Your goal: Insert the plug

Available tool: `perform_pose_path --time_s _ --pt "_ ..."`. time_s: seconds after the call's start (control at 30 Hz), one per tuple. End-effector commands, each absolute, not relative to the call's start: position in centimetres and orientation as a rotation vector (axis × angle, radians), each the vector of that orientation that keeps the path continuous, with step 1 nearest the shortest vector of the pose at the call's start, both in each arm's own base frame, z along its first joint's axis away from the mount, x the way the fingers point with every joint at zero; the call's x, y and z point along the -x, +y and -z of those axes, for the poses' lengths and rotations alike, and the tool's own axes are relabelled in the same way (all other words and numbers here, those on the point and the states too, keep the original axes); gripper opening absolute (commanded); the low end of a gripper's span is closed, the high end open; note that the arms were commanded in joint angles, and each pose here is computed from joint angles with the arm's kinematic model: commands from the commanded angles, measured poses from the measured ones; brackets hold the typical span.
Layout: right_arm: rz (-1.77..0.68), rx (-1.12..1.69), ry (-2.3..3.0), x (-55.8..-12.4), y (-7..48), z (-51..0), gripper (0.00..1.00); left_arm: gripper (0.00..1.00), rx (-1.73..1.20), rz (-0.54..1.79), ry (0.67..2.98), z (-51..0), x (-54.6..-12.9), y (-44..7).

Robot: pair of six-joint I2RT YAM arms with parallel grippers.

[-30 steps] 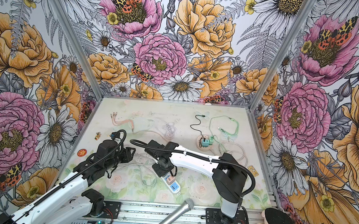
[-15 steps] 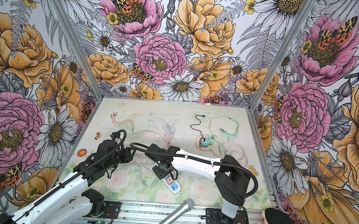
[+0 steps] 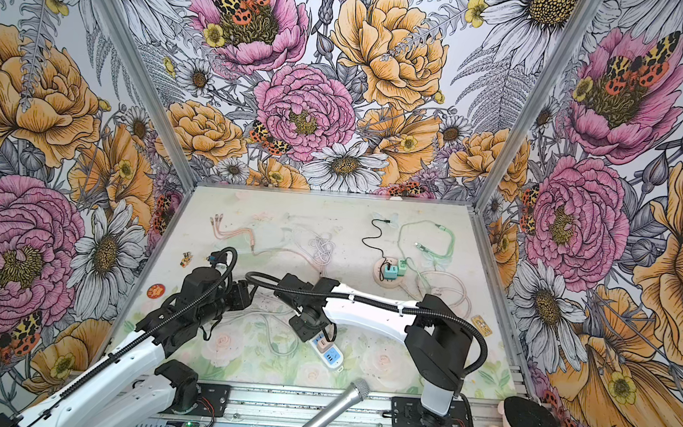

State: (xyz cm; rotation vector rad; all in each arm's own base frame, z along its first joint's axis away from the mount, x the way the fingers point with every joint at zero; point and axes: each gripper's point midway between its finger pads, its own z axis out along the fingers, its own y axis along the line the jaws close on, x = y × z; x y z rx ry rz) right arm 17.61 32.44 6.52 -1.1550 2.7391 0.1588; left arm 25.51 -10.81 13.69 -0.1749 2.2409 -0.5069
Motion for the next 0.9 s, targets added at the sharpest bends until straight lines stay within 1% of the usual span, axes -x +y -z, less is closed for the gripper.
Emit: perform_pose_path --time_s 0.0,0.27,0.43,0.6,0.67,0.8,0.87 --pt "0.019 1.265 2.944 -14.4 29.1 0.8 0.0 0.53 0.196 0.53 2.234 -13.7 -25.5 -10.8" --pt "-0.059 1.214 2.881 -15.9 31.1 -1.5 0.0 0.53 0.195 0.53 2.228 -14.0 -25.6 -10.8" --pt "-0.108 1.163 2.827 -17.6 32.6 -3.5 0.07 0.53 0.197 0.536 2.218 -14.5 -25.6 -10.8" --pt "-0.134 1.136 2.788 -18.4 33.1 -5.0 0.17 0.53 0.201 0.527 2.205 -15.3 -25.5 -10.5" --pt "-0.139 1.136 2.779 -18.5 33.2 -5.3 0.23 0.53 0.2 0.529 2.199 -15.6 -25.4 -10.5" --pt "-0.149 1.135 2.777 -18.6 33.3 -5.4 0.3 0.53 0.199 0.543 2.19 -16.1 -25.4 -10.6" --pt "-0.15 1.128 2.77 -18.8 33.3 -5.7 0.31 0.53 0.199 0.541 2.188 -16.2 -25.4 -10.6"
